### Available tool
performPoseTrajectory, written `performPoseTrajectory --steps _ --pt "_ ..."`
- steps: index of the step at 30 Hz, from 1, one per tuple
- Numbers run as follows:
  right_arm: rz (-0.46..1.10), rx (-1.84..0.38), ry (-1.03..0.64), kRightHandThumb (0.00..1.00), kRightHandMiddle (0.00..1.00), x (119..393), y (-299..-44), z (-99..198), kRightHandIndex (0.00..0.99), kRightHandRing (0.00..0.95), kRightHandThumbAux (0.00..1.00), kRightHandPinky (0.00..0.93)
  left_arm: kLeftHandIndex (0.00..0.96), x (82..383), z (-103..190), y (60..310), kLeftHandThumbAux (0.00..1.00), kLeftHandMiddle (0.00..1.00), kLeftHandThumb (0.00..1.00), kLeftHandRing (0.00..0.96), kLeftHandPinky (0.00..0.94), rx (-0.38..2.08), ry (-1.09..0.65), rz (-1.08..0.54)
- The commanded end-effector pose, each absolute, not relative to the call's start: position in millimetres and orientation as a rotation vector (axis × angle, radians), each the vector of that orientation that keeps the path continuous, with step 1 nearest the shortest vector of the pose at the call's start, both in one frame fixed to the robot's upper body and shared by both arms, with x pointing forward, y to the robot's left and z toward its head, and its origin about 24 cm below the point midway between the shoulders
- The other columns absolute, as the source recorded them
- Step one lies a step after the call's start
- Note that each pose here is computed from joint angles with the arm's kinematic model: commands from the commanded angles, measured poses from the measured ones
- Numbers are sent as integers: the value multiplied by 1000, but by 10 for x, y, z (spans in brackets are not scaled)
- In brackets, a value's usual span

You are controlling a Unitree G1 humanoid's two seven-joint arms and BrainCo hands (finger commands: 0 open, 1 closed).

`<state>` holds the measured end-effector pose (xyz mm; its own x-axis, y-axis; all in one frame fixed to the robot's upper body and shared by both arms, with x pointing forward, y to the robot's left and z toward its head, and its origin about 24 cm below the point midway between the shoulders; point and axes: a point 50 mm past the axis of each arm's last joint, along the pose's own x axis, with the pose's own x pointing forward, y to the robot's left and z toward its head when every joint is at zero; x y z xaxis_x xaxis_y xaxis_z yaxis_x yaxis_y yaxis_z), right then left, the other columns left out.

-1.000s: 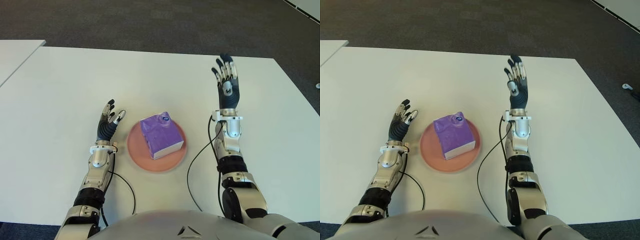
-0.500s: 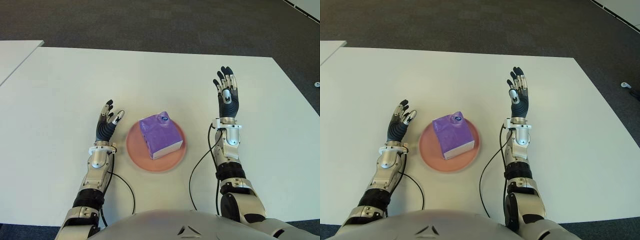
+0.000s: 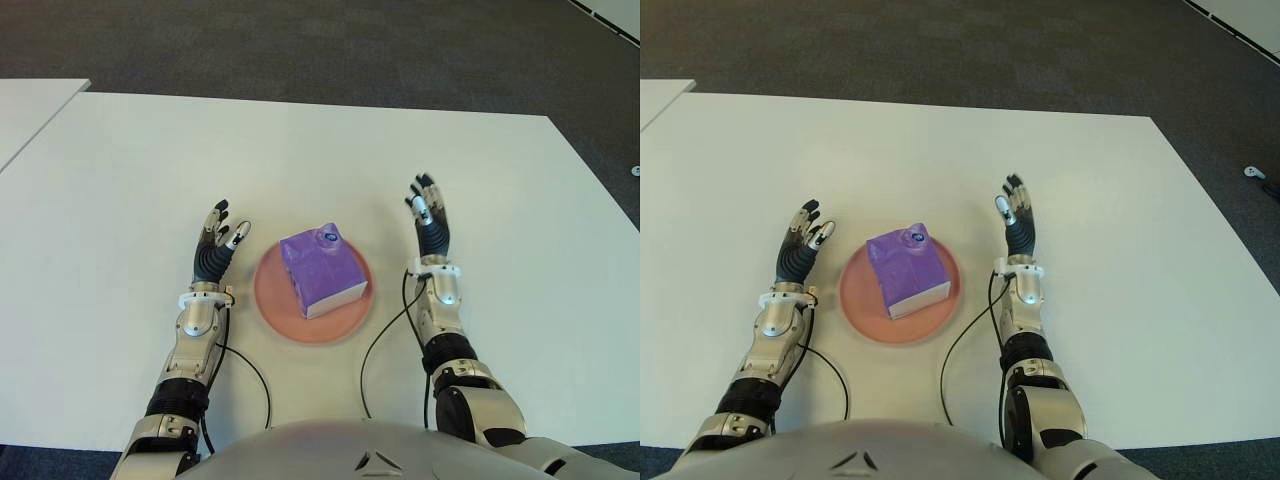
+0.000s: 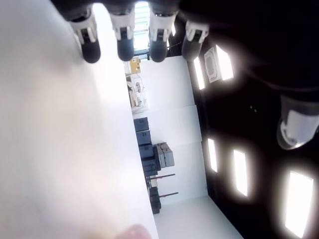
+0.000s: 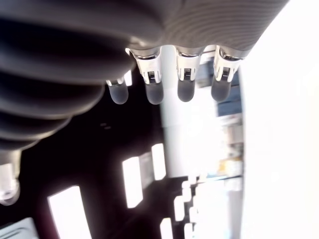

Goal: Put the tissue paper into the plate.

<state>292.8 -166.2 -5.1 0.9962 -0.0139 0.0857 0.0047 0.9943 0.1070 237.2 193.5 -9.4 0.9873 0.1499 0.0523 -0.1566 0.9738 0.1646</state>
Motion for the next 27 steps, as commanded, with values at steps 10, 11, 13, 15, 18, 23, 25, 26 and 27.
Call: performPoseTrajectory --steps 10,11,13,15,18,23,25,26,27 --pt "17 24 238 0 0 2591 -1644 -631 0 0 492 0 0 2179 -368 1967 414 0 0 0 0 174 110 147" --pt "20 19 241 0 0 2588 -1644 -634 0 0 495 0 0 2179 -367 1967 415 0 0 0 0 173 109 145" --pt "31 9 245 0 0 2565 -1642 -649 0 0 498 0 0 2178 -366 1966 416 0 0 0 0 172 107 141" --pt "42 5 241 0 0 2540 -1630 -656 0 0 502 0 0 2177 -363 1969 416 0 0 0 0 170 107 139" --pt "64 2 221 0 0 2492 -1592 -649 0 0 521 0 0 2179 -361 1968 418 0 0 0 0 168 108 139" --pt "77 1 207 0 0 2462 -1568 -630 0 0 555 0 0 2179 -356 1963 420 0 0 0 0 164 107 140" --pt "78 2 206 0 0 2457 -1565 -626 0 0 561 0 0 2178 -354 1963 420 0 0 0 0 163 107 140" --pt "78 2 206 0 0 2455 -1564 -624 0 0 563 0 0 2178 -354 1963 420 0 0 0 0 163 107 140" --pt "78 1 206 0 0 2454 -1564 -623 0 0 565 0 0 2178 -354 1963 420 0 0 0 0 163 107 140"
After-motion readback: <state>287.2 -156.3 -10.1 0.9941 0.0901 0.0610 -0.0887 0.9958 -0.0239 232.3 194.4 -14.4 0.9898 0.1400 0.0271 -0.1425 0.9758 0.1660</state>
